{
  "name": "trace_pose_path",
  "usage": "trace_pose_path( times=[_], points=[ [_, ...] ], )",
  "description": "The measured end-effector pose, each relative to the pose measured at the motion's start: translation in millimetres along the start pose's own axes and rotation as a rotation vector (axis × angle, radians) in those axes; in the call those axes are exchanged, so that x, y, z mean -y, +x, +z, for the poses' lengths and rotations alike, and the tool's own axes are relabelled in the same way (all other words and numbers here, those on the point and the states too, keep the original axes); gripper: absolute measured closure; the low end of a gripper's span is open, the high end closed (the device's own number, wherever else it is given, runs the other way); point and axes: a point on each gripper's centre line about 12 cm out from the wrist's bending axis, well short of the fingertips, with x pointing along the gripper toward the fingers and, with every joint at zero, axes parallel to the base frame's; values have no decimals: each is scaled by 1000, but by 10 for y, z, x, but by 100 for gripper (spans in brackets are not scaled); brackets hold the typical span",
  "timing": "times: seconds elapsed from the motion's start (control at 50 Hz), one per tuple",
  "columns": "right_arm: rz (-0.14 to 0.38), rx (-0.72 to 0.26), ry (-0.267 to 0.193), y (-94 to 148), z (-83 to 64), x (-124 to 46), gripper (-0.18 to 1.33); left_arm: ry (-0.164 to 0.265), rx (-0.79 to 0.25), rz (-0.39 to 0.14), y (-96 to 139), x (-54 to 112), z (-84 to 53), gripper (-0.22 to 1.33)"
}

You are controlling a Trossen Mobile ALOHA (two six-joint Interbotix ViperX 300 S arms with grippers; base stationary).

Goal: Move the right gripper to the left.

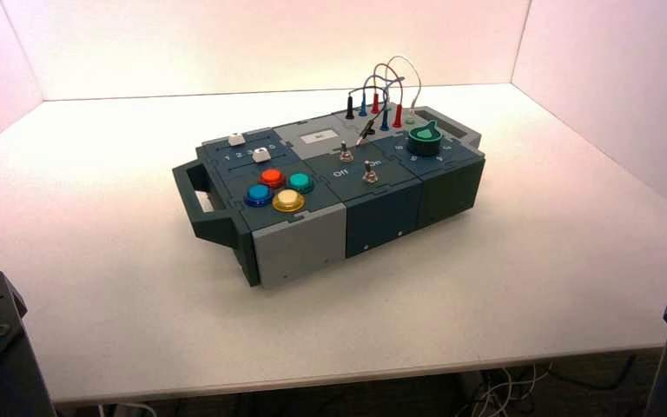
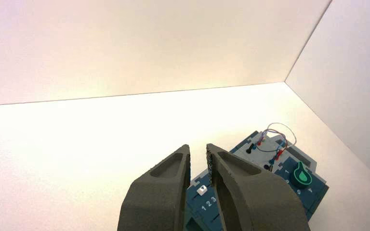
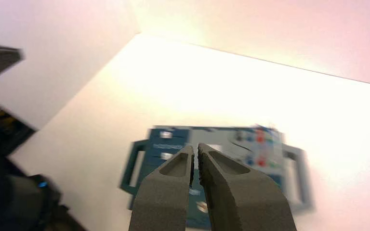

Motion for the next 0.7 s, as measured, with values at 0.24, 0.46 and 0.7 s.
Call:
trace_pose_path(
  times=[0.24, 0.46, 0.7],
  points=[
    [111, 0, -32, 297, 179, -384, 107, 2, 0, -1, 0, 1, 0, 68],
    [152, -15, -43, 489, 261, -570, 103, 2, 4, -1, -10, 3, 3, 68],
    [157, -4, -41, 461, 289, -581, 102, 1, 5, -1, -11, 1, -1, 68]
  ],
)
